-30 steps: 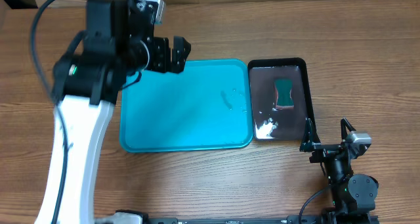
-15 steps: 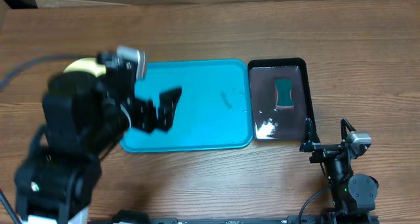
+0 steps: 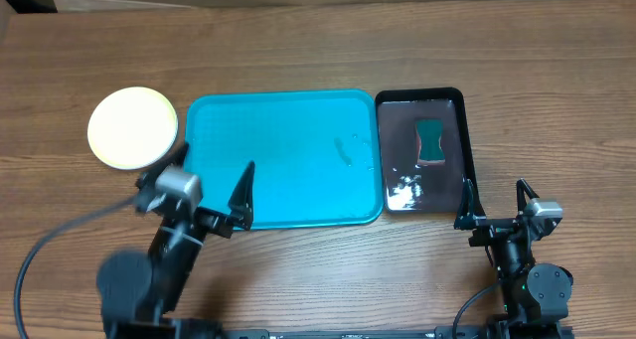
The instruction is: Clean dirty plates on tray and stack at the side
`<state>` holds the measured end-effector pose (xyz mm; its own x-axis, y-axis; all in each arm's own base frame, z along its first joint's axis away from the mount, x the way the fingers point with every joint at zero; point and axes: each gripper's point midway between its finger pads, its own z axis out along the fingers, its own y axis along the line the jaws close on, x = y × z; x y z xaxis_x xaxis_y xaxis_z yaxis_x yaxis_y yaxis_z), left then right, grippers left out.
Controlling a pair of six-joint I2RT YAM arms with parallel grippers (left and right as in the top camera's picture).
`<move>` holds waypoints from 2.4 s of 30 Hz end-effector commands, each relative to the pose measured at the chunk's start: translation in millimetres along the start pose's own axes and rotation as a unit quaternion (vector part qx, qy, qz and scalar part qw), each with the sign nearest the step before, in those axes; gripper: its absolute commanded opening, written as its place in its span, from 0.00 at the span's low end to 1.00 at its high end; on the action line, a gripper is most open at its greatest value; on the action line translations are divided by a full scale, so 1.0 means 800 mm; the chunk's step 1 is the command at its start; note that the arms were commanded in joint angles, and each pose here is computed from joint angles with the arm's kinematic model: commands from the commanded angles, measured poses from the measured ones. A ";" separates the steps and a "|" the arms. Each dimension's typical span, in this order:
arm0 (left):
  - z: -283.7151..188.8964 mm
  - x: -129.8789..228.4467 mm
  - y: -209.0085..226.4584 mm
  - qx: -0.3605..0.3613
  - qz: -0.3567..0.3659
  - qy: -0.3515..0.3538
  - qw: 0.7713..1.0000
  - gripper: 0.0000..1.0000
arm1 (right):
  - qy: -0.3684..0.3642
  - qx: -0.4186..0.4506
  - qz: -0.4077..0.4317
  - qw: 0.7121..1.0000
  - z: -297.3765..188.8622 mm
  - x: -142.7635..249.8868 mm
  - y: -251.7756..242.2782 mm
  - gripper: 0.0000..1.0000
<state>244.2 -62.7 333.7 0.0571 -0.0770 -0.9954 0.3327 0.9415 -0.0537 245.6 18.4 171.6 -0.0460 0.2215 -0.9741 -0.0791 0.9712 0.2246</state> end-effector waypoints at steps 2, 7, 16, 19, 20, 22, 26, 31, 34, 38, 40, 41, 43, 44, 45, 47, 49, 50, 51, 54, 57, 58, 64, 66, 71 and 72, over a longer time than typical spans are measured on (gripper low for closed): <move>-0.030 -0.033 -0.004 0.001 0.040 -0.150 0.988 1.00 | -0.002 0.003 -0.003 1.000 0.000 0.002 -0.002 1.00; -0.070 -0.051 -0.009 -0.006 0.075 -0.262 0.962 1.00 | -0.002 0.003 -0.003 1.000 0.000 0.002 -0.002 1.00; -0.077 -0.019 0.005 -0.034 0.076 -0.272 0.959 1.00 | -0.002 0.003 -0.003 1.000 0.000 0.002 -0.002 1.00; -0.070 -0.001 0.012 -0.042 0.070 -0.259 0.963 1.00 | -0.002 0.003 -0.003 1.000 0.000 0.002 -0.002 1.00; -0.068 0.005 0.014 -0.043 0.069 -0.254 0.964 1.00 | -0.002 0.003 -0.003 1.000 0.000 0.002 -0.002 1.00; -0.065 0.014 0.016 -0.044 0.067 -0.246 0.966 1.00 | -0.002 0.003 -0.003 1.000 0.000 0.002 -0.002 1.00; -0.056 0.040 0.025 -0.056 0.057 -0.219 0.972 1.00 | -0.002 0.003 -0.003 1.000 0.000 0.002 -0.002 1.00; -0.045 0.074 0.046 -0.092 0.037 -0.161 0.982 1.00 | -0.002 0.003 -0.003 1.000 0.000 0.002 -0.002 1.00; -0.038 0.108 0.059 -0.110 0.026 -0.106 0.988 1.00 | -0.002 0.003 -0.003 1.000 0.000 0.002 -0.002 1.00; -0.036 0.169 0.078 -0.142 0.003 -0.007 0.990 1.00 | -0.002 0.003 -0.003 1.000 0.000 0.002 -0.002 1.00; -0.041 0.202 0.089 -0.168 -0.009 0.044 0.985 1.00 | -0.002 0.003 -0.003 1.000 0.000 0.002 -0.002 1.00; -0.044 0.218 0.094 -0.181 -0.014 0.069 0.981 1.00 | -0.002 0.003 -0.003 1.000 0.000 0.002 -0.002 1.00; -0.045 0.214 0.097 -0.187 -0.003 0.065 0.980 1.00 | -0.002 0.003 -0.003 1.000 0.000 0.002 -0.002 1.00; -0.045 0.214 0.098 -0.188 0.002 0.066 0.980 1.00 | -0.002 0.003 -0.003 1.000 0.000 0.002 -0.002 1.00; -0.046 0.214 0.099 -0.191 0.004 0.067 0.979 1.00 | -0.002 0.003 -0.003 1.000 0.000 0.002 -0.002 1.00; -0.046 0.214 0.100 -0.194 0.004 0.066 0.979 1.00 | -0.002 0.003 -0.003 1.000 0.000 0.002 -0.002 1.00; -0.046 0.214 0.099 -0.192 0.003 0.066 0.979 1.00 | -0.002 0.003 -0.003 1.000 0.000 0.002 -0.002 1.00; -0.046 0.214 0.099 -0.192 0.003 0.066 0.979 1.00 | -0.002 0.003 -0.003 1.000 0.000 0.002 -0.002 1.00; -0.046 0.214 0.099 -0.192 0.003 0.066 0.979 1.00 | -0.002 0.003 -0.003 1.000 0.000 0.002 -0.002 1.00; -0.046 0.214 0.099 -0.192 0.003 0.066 0.979 1.00 | -0.002 0.003 -0.003 1.000 0.000 0.002 -0.002 1.00; -0.046 0.214 0.100 -0.193 0.003 0.067 0.979 1.00 | -0.002 0.003 -0.003 1.000 0.000 0.002 -0.002 1.00; -0.046 0.214 0.100 -0.193 0.003 0.067 0.979 1.00 | -0.002 0.003 -0.003 1.000 0.000 0.002 -0.002 1.00; -0.046 0.214 0.100 -0.193 0.003 0.067 0.979 1.00 | -0.002 0.003 -0.003 1.000 0.000 0.002 -0.002 1.00; -0.046 0.214 0.100 -0.193 0.003 0.067 0.979 1.00 | -0.002 0.003 -0.003 1.000 0.000 0.002 -0.002 1.00; -0.046 0.214 0.100 -0.193 0.003 0.067 0.979 1.00 | -0.002 0.003 -0.003 1.000 0.000 0.002 -0.002 1.00; -0.046 0.214 0.100 -0.193 0.003 0.067 0.979 1.00 | -0.002 0.003 -0.003 1.000 0.000 0.002 -0.002 1.00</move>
<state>246.4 7.9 155.5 -0.0803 -0.0737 -0.9940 -0.0336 0.9969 -0.0712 245.6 18.4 171.5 -0.0463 0.2218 -0.9740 -0.0786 0.9712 0.2249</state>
